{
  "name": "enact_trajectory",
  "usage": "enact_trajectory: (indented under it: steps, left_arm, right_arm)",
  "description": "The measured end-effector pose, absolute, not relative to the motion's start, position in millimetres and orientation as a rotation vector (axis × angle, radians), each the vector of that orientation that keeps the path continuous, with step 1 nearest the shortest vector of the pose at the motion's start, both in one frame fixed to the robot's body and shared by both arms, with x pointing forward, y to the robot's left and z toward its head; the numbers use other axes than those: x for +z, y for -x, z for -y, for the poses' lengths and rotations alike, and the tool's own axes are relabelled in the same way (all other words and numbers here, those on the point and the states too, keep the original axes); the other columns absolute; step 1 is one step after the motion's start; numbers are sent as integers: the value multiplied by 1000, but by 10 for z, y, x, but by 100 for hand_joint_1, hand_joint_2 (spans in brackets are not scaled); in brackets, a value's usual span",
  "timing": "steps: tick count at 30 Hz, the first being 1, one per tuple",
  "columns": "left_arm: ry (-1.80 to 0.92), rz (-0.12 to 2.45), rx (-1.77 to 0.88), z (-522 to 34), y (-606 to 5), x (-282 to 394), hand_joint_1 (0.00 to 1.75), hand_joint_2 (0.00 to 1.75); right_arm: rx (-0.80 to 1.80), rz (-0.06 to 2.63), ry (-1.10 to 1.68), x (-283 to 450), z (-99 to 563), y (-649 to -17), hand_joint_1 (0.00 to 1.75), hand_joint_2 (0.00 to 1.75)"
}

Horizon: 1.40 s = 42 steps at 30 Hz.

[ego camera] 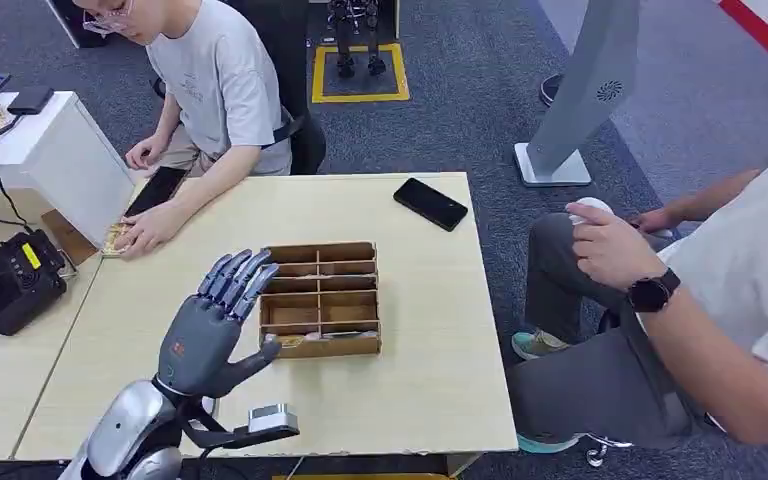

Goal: Pass the card to the sensor for recognition and then transmit it.

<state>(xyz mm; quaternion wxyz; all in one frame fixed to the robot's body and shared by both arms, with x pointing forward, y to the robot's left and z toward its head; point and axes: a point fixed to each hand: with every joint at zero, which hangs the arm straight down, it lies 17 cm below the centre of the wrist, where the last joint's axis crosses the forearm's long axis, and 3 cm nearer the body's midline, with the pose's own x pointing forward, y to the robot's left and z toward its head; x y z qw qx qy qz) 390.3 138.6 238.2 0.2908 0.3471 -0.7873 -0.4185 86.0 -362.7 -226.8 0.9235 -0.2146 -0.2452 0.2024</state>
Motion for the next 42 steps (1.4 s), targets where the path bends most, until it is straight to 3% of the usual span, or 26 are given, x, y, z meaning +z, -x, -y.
enact_trajectory:
  steps: [3,8,23,42]
  left_arm:
    - [-1104,2052,-1126,-1493,-3956,2361,0,175]
    - [-1155,2006,-1133,-1558,-4009,2244,0,175]
    - [-1173,1842,-1136,-1825,-4214,1898,0,175]
    - [-1023,1739,-1105,-1735,-4419,1691,0,175]
  right_arm:
    - [415,503,442,-2260,3633,-863,0,175]
    - [417,501,448,-2259,3641,-866,0,175]
    - [426,512,469,-2254,3650,-898,0,175]
    - [442,521,454,-2299,3536,-962,0,175]
